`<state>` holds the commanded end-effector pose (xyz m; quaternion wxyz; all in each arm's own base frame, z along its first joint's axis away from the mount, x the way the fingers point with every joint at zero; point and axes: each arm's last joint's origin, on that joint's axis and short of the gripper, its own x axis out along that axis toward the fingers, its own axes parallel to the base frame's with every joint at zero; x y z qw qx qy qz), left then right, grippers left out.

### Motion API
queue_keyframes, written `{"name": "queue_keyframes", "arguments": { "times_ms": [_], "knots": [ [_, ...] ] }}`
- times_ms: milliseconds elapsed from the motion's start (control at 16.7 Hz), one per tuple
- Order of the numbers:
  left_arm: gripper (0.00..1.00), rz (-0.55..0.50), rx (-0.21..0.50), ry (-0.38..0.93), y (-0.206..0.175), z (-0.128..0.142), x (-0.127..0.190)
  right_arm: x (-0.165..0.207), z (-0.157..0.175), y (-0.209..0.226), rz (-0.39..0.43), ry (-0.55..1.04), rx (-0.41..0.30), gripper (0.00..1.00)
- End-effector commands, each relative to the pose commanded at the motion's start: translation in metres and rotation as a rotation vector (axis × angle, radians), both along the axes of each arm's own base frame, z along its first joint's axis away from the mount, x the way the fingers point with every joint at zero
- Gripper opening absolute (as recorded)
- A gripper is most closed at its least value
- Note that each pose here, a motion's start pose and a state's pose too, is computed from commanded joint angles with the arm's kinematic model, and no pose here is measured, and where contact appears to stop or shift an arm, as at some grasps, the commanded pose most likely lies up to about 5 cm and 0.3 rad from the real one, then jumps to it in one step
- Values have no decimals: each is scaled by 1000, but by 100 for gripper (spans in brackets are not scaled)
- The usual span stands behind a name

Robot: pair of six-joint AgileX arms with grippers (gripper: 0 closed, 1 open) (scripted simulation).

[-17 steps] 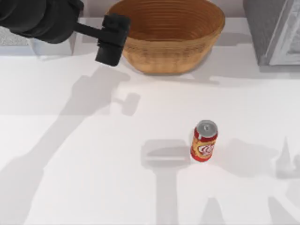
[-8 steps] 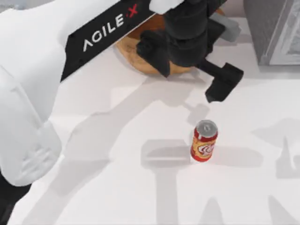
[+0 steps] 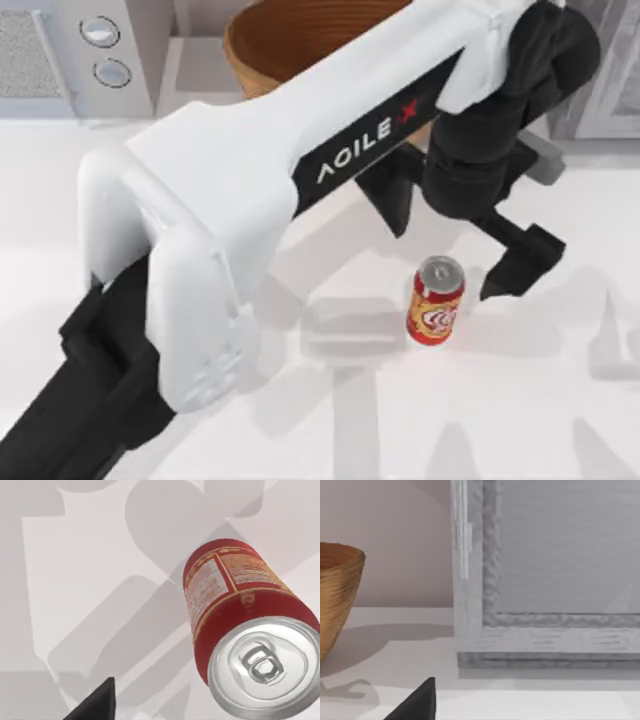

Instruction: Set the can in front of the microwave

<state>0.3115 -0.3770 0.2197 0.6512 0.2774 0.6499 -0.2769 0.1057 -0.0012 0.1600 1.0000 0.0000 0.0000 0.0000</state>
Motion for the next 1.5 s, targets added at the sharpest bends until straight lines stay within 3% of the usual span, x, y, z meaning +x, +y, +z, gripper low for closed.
{"name": "queue_keyframes", "arguments": {
  "times_ms": [360,960,1260,1500],
  "knots": [
    [100,2,0,1,1,-3,2,0,0,0,0,0,0,100],
    [100,0,0,0,-1,-56,1,0,0,0,0,0,0,100],
    [100,0,0,0,0,-60,0,0,0,0,0,0,0,100],
    [70,0,0,0,0,-60,0,0,0,0,0,0,0,100]
  ]
}}
